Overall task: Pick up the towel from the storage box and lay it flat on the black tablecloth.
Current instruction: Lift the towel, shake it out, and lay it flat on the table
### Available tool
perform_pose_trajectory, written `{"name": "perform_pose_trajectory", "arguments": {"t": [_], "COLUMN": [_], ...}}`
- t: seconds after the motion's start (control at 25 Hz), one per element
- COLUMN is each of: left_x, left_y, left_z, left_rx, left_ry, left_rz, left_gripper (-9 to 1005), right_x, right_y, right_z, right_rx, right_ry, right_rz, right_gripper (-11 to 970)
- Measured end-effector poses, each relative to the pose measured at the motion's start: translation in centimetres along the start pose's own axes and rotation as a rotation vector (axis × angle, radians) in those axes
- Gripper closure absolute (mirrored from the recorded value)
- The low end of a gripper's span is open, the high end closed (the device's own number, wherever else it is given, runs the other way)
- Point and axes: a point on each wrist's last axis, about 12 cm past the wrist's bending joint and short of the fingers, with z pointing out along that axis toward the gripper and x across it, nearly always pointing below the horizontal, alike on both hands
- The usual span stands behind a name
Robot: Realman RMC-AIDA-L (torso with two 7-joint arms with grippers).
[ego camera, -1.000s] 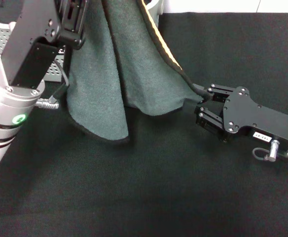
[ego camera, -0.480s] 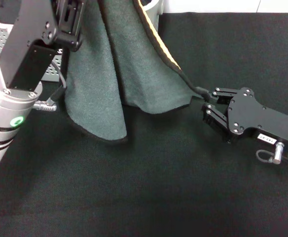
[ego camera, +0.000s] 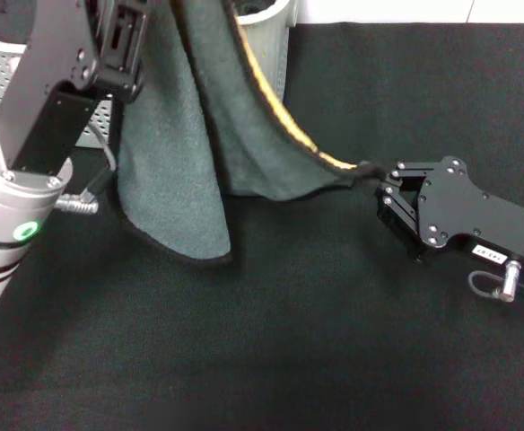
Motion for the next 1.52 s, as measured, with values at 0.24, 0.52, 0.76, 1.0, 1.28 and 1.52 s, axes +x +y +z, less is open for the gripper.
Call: {"name": "perform_pose_trajectory", "arguments": {"t": [0.24, 0.52, 0.76, 1.0, 1.28, 1.52], "left_x": [-0.9, -3.0, -4.4, -5.7, -6.0, -7.2], "left_y": [-0.7, -1.3, -2.3, -4.4, -7.3, -9.6], "left_z": [-2.6, -6.0, -8.0, -9.2, -9.9, -11.0], "left_rx": [-0.071, -0.109, -0.073, -0.057, -0.036, -0.068], "left_ry": [0.029, 0.083, 0.164, 0.169, 0.177, 0.172], "left_rz": [-0.050, -0.118, -0.226, -0.242, -0.276, -0.248], "left_gripper": [981, 980, 980, 980, 980, 980], "right_x": [-2.0, -6.6, -9.2, -11.4, -11.9, -12.0], "right_y": [-0.6, -1.4, 0.0, 3.5, 6.3, 8.6], "right_z": [0.6, 0.1, -1.4, -3.2, -4.6, -6.5], "right_rx": [-0.056, -0.202, -0.241, -0.325, -0.362, -0.315], "right_ry": [-0.032, 0.020, 0.073, 0.125, 0.152, 0.151], "right_rz": [-0.015, -0.020, -0.025, -0.080, -0.071, -0.073], "right_gripper": [938, 939, 935, 931, 926, 922]}}
